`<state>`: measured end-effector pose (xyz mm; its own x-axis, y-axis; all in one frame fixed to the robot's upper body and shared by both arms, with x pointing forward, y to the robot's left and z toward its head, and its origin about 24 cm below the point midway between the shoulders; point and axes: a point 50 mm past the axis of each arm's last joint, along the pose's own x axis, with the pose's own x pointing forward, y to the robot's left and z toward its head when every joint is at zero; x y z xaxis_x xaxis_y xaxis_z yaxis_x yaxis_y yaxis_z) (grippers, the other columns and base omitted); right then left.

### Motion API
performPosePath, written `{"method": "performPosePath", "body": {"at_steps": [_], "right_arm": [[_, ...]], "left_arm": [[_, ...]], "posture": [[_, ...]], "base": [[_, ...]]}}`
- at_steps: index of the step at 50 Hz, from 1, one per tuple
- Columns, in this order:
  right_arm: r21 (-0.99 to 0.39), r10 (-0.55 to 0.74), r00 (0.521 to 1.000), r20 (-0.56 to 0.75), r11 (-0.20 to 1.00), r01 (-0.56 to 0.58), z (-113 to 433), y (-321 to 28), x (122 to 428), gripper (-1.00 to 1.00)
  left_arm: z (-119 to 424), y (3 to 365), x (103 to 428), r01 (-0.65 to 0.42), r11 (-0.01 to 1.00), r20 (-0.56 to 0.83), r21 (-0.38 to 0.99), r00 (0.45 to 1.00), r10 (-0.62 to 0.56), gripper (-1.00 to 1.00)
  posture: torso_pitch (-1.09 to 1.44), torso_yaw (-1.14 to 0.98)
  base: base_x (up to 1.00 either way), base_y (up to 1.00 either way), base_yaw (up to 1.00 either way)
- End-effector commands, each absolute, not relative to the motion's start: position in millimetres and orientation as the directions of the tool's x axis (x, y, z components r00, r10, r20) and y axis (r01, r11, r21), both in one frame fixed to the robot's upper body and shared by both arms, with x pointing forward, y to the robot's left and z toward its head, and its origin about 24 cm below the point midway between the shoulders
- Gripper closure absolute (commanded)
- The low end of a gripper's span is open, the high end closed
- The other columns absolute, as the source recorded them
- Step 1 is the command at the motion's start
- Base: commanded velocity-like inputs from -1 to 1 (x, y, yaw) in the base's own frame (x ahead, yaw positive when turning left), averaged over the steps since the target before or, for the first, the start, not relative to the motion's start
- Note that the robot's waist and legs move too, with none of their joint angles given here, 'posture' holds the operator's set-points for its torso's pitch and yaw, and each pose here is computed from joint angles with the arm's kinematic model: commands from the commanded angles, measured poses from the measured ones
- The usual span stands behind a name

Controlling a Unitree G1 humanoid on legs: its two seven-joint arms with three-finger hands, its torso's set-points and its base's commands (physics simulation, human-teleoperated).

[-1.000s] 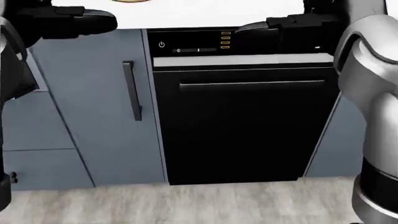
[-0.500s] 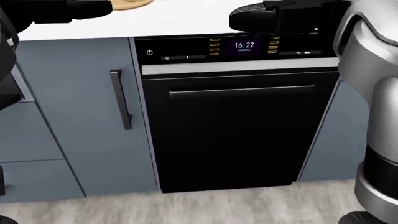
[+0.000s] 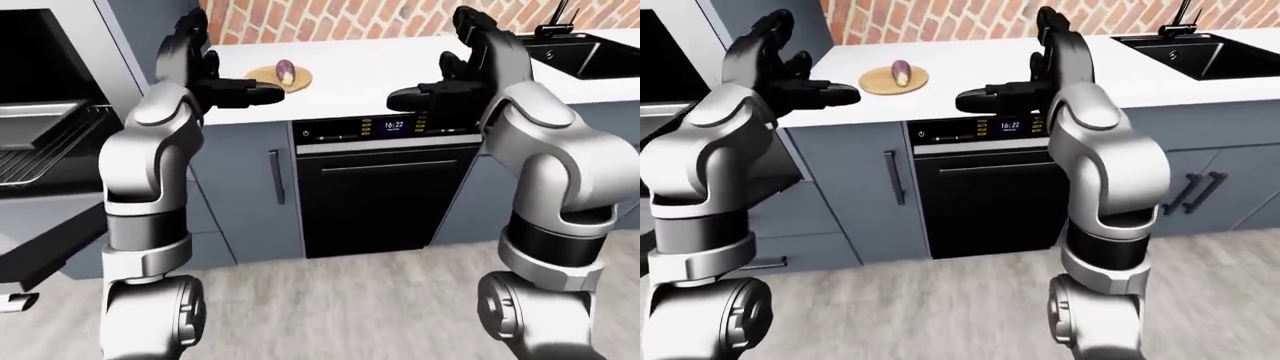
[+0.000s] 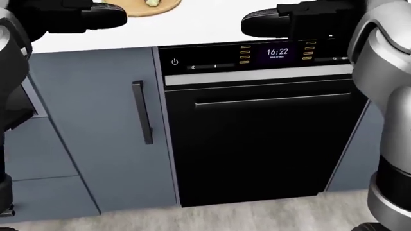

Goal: Place the eggplant on the rack of the oven.

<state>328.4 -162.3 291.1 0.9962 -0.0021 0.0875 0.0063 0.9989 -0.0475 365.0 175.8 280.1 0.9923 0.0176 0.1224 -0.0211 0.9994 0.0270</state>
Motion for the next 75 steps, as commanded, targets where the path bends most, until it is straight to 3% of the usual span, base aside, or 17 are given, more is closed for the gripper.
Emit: {"method": "performPosePath", "body": {"at_steps": [1,25,75], "right_arm": [[-0.052,0.015,0.986,0.165,0.999,-0.007,310.2,-157.6,324.1,-1.00],[-0.038,0.009,0.987,0.159,0.999,-0.003,304.4,-159.6,325.8,-1.00],[-0.026,0.017,0.985,0.170,1.000,-0.013,302.9,-158.4,324.5,-1.00]], "left_arm": [[303.3,181.4,358.8,-0.042,0.999,0.215,0.022,0.976,0.036,-1.00],[302.7,178.8,357.3,-0.034,0.999,0.210,0.025,0.977,0.028,-1.00],[299.0,174.4,353.1,-0.019,0.999,0.203,0.031,0.979,0.012,-1.00]], "posture": [[0.00,0.00],[0.00,0.00],[0.00,0.00]], "base": [[0.12,0.62,0.00],[0.18,0.49,0.00],[0.12,-0.11,0.00]]}}
